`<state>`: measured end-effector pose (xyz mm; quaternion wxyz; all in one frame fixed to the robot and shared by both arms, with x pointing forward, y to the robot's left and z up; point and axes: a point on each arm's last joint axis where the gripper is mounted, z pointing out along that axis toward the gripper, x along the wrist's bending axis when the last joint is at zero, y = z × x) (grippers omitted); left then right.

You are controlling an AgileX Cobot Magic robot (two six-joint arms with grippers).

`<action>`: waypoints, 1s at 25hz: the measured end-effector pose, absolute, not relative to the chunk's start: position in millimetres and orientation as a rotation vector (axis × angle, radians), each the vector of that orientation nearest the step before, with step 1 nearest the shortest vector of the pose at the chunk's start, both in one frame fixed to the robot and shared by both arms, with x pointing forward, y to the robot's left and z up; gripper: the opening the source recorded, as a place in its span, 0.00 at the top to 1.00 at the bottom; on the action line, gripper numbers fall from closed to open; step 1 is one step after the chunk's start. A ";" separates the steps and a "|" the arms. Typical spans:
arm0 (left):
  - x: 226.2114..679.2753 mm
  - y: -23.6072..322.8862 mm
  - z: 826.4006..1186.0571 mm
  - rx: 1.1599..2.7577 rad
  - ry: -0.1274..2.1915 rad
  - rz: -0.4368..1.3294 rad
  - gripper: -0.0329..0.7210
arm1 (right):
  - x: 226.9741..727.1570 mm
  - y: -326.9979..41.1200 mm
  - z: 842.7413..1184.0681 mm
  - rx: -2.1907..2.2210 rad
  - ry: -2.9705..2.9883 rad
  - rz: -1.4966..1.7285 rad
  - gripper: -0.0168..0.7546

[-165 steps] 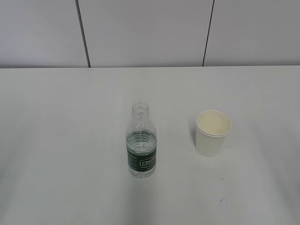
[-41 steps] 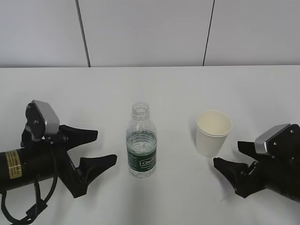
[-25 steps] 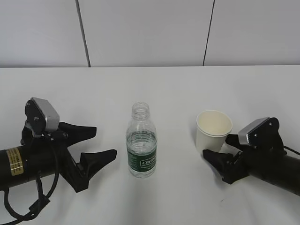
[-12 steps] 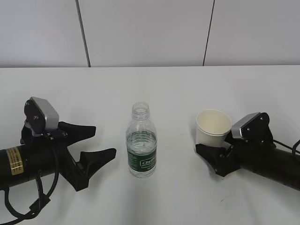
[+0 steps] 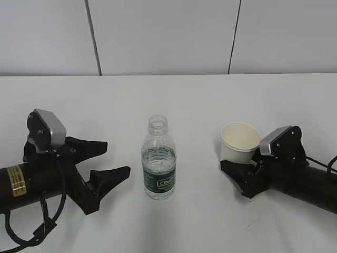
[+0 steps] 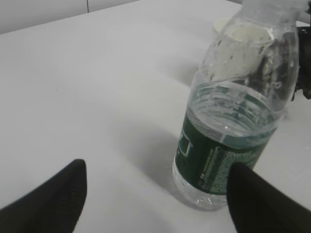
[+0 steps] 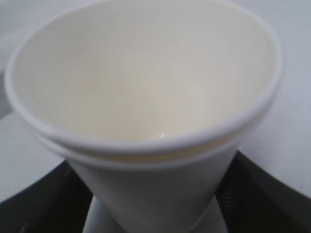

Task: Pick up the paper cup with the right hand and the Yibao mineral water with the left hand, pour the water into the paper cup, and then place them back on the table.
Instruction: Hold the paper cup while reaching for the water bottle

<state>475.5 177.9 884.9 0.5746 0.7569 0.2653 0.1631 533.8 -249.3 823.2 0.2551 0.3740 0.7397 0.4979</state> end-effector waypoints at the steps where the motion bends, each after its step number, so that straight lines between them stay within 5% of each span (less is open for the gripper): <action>1: 475.5 177.9 884.9 1.773 0.622 0.382 0.24 | 533.7 -249.1 823.2 1.013 2.011 1.353 0.25; 25: 471.7 166.9 888.2 1.800 0.491 0.226 0.22 | 532.5 -242.8 841.8 0.869 2.040 1.413 0.26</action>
